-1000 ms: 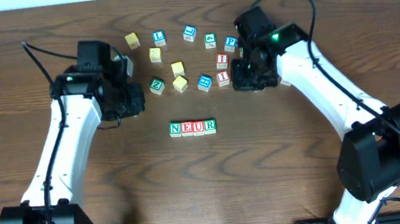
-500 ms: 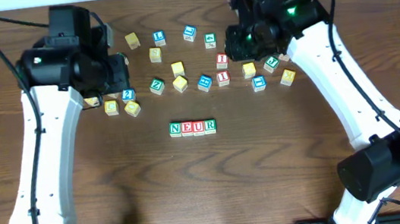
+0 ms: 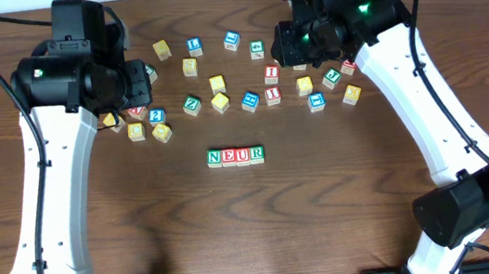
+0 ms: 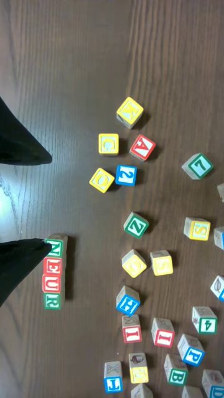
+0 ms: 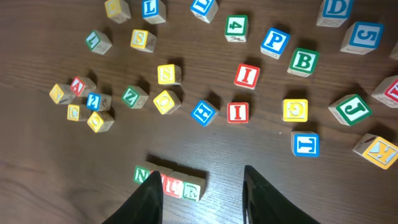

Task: Spell out NEURIPS
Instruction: 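Raise both grippers back over the block cluster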

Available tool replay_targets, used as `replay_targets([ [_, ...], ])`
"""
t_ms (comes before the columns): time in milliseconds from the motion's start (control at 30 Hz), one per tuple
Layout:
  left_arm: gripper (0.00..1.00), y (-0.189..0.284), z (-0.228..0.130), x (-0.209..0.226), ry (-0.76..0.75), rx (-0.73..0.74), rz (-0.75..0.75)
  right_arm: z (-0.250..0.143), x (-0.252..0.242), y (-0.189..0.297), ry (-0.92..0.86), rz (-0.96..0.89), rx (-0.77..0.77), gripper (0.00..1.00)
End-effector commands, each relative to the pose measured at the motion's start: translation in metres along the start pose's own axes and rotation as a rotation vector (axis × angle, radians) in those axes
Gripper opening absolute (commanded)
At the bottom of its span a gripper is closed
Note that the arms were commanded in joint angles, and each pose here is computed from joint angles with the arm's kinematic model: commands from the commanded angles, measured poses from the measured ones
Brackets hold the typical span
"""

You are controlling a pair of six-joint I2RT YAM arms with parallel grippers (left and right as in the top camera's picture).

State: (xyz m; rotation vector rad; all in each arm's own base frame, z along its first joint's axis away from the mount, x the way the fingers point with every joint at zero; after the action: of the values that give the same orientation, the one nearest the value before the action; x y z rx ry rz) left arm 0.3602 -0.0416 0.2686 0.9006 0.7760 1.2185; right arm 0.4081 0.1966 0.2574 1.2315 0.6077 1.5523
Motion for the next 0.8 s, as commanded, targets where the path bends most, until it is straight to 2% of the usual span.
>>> replay_targets([
  [0,0.40,0.012,0.005,0.008,0.004,-0.035,0.048,0.007,0.000,0.009,-0.021,-0.022,-0.052,0.39],
  [200,0.50,0.011,0.008,0.011,0.004,-0.047,0.069,0.010,-0.007,0.000,-0.026,-0.060,-0.049,0.52],
  [300,0.53,0.008,0.013,0.012,0.003,-0.060,0.070,0.012,-0.013,-0.006,-0.028,-0.096,-0.057,0.54],
  [500,0.57,-0.004,0.023,0.013,0.003,-0.075,0.071,0.023,-0.025,-0.024,-0.026,-0.169,-0.096,0.56],
  [767,0.57,-0.035,0.023,0.016,0.005,-0.009,0.067,0.021,-0.029,-0.055,-0.026,-0.187,-0.058,0.56],
])
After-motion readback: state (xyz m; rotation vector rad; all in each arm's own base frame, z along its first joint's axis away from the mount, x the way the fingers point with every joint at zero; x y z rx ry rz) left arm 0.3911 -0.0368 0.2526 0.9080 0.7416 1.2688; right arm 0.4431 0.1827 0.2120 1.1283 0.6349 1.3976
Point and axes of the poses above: each gripper's point midway between its finger pads, its own y axis back along the fingers, its own x axis along the line the jaws close on, z = x × y, the point moved 2 cm from there along y, back along the fingers, and after that the axes turned 13 degrees about -y, right-handed, at the moved point
